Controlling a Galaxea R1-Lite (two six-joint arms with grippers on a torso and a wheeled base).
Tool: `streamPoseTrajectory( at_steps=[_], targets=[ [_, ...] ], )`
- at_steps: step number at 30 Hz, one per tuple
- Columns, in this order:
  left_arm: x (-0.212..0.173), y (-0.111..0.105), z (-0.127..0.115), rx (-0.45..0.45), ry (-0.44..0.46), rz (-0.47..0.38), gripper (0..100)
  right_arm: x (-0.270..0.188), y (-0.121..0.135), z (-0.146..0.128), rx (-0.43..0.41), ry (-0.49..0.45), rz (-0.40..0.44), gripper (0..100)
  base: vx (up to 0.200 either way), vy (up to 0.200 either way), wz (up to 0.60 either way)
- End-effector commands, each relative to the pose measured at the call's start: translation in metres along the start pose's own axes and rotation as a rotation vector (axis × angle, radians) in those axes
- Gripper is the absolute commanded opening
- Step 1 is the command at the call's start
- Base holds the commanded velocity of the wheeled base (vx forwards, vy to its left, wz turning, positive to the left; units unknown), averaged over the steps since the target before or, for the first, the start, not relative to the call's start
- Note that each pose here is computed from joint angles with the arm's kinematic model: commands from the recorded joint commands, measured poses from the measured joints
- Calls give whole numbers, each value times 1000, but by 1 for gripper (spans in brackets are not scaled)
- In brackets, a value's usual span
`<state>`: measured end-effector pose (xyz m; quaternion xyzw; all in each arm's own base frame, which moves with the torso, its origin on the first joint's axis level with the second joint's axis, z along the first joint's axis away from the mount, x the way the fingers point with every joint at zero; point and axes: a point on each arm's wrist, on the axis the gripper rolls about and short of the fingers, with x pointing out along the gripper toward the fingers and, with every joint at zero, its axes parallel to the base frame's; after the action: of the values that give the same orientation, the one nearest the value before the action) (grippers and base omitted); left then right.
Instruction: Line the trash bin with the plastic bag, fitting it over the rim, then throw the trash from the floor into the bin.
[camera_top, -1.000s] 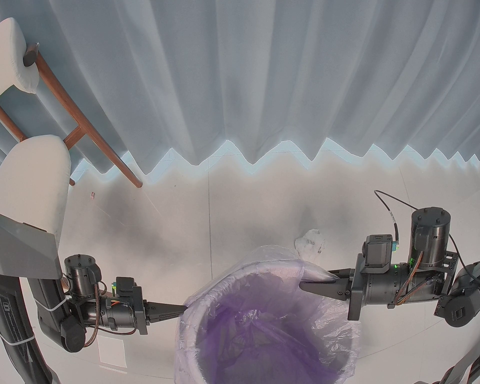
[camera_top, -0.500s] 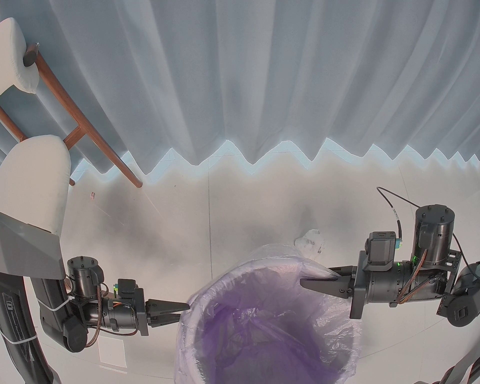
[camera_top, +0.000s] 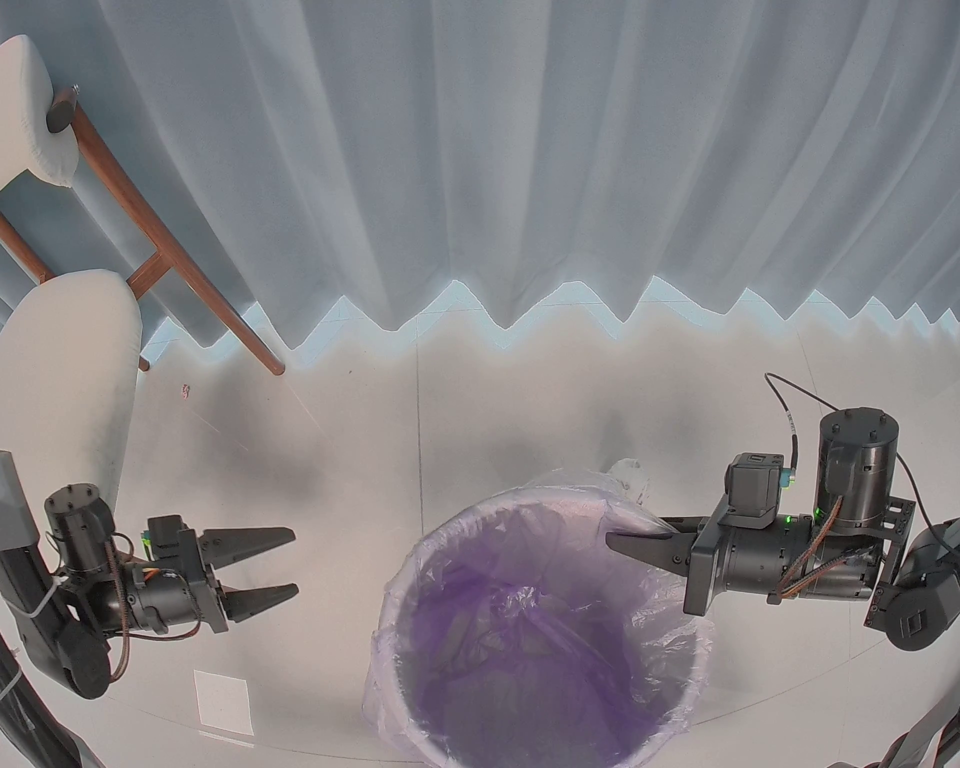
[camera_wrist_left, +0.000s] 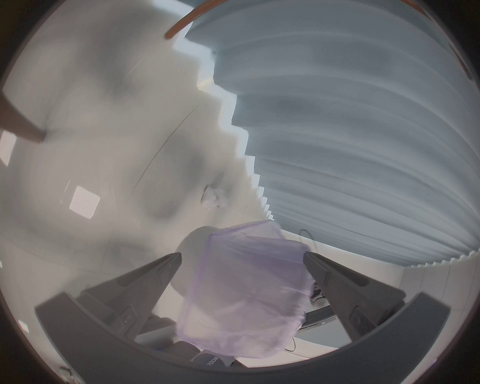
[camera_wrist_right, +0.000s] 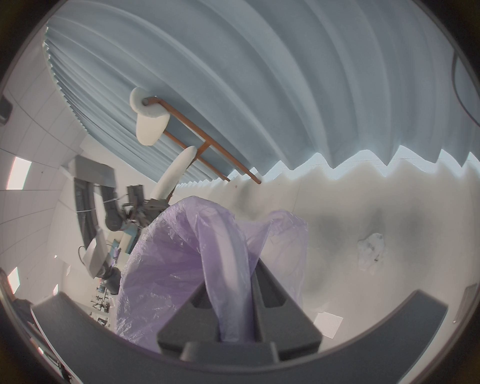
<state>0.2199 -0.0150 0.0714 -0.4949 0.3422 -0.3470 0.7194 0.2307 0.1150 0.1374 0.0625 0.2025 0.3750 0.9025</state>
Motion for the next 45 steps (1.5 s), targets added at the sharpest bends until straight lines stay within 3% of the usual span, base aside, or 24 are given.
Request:
streamPoseTrajectory(
  at_steps=[1,4,7,9,11,14,19,21,23,24,33,38,45],
  targets=[
    [-34,-67,-24,199,-79,-138,100,11,-8,-5,29,13,-138,0,0,0,0],
    [-27,-84,-34,229,-3,-199,100,16,-12,-6,30,1,-203,0,0,0,0],
    [-23,-88,-30,225,12,-202,100,19,-13,-5,26,-15,-210,0,0,0,0],
    [-17,-93,-20,190,-8,-169,100,23,-15,-5,19,-38,-223,0,0,0,0],
    [0,-104,-5,154,-90,-87,100,29,-19,-7,15,-56,-256,0,0,0,0],
    [17,-116,-3,175,-121,-9,100,32,-20,-9,11,-74,-261,0,0,0,0],
    [31,-136,-23,337,57,84,100,35,-22,-9,8,-85,-275,0,0,0,0],
    [33,-136,-27,391,137,162,100,37,-23,-10,9,-85,-304,0,0,0,0],
    [33,-136,-27,405,155,182,100,38,-23,-10,9,-83,-312,0,0,0,0],
    [33,-136,-29,449,210,258,100,40,-18,-12,6,-79,-311,0,0,0,0],
    [65,-138,-53,541,369,407,100,51,-10,-10,-15,-85,-300,0,0,0,0],
    [95,-126,-67,585,408,514,100,53,-4,-10,-21,-85,-278,0,0,0,0],
    [108,-99,-66,563,405,675,100,56,-5,-11,-17,-81,-280,0,0,0,0]
  ],
)
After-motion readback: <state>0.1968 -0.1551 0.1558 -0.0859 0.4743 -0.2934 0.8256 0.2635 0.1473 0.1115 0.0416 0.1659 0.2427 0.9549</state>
